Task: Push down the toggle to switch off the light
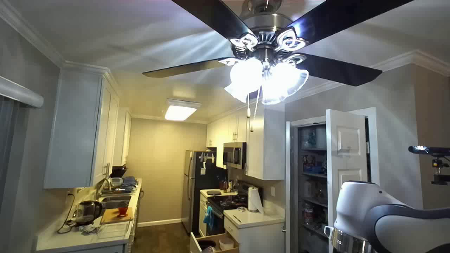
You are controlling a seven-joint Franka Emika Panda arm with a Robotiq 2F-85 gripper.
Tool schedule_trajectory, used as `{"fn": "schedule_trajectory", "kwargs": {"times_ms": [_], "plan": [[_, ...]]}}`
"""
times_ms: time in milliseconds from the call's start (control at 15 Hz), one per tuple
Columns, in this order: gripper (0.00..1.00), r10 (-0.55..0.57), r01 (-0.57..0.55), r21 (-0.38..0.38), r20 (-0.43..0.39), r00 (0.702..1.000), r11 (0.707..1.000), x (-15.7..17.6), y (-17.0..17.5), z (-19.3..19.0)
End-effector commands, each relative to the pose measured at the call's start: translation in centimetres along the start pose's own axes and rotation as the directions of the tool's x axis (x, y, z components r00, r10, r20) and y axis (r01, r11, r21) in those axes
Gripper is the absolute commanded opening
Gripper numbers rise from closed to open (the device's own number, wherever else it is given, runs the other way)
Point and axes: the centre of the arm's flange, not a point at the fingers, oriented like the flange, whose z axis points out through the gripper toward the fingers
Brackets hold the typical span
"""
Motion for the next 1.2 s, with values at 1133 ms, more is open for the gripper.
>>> {"fn": "schedule_trajectory", "kwargs": {"times_ms": [1133], "plan": [[1.0, -0.153, 0.152, -0.013, -0.108, 0.982, 0.988, 1.7, -6.6, -0.8]]}}
